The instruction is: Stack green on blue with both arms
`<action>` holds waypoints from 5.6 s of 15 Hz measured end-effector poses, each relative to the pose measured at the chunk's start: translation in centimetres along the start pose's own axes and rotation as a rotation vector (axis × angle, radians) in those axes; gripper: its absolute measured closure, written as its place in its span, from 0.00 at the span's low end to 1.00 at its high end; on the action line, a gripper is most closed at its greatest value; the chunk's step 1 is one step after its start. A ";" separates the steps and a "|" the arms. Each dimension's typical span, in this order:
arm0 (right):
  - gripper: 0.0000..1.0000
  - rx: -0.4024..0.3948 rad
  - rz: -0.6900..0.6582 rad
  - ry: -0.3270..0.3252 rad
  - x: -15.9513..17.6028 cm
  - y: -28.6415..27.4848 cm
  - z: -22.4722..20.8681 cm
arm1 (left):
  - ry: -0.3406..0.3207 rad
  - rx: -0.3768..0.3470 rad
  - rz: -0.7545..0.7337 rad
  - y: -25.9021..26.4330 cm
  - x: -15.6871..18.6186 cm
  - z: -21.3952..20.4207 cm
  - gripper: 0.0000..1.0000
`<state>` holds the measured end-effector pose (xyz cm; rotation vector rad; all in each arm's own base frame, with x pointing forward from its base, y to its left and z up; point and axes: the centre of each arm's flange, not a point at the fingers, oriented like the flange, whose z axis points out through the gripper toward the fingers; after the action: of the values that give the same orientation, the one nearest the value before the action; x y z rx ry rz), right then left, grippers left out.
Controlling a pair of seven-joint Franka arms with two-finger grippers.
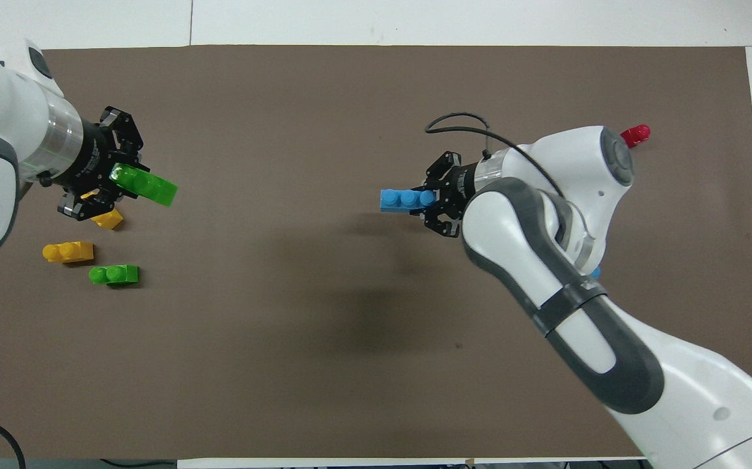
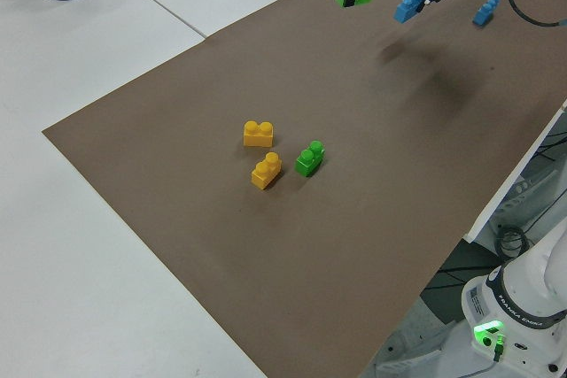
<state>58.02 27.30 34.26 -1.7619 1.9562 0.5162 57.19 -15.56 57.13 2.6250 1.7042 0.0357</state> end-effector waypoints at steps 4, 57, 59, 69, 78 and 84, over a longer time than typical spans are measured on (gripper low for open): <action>0.65 0.028 -0.018 0.006 -2.9 4.4 5.5 | -0.002 0.004 -0.083 0.5 -4.2 0.3 0.66; 0.65 0.027 -0.065 -0.078 1.3 5.2 8.7 | 0.077 -0.086 -0.319 2.1 -24.1 22.8 0.61; 0.65 0.027 -0.065 -0.078 1.3 5.2 8.7 | 0.085 -0.094 -0.313 2.3 -23.7 22.7 0.42; 0.00 0.078 -0.046 -0.100 0.7 2.9 7.0 | 0.113 -0.161 -0.201 3.0 -14.8 14.7 0.00; 0.00 0.013 -0.119 -0.100 5.3 -3.9 -3.1 | 0.135 -0.125 0.024 -0.2 -1.2 5.9 0.00; 0.00 -0.072 -0.438 0.089 5.9 -6.4 -11.2 | 0.103 -0.086 0.406 -5.1 6.9 1.0 0.00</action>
<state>62.93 15.51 40.39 -2.2098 1.5481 0.3633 55.32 -7.20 56.14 2.8956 1.1312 0.2446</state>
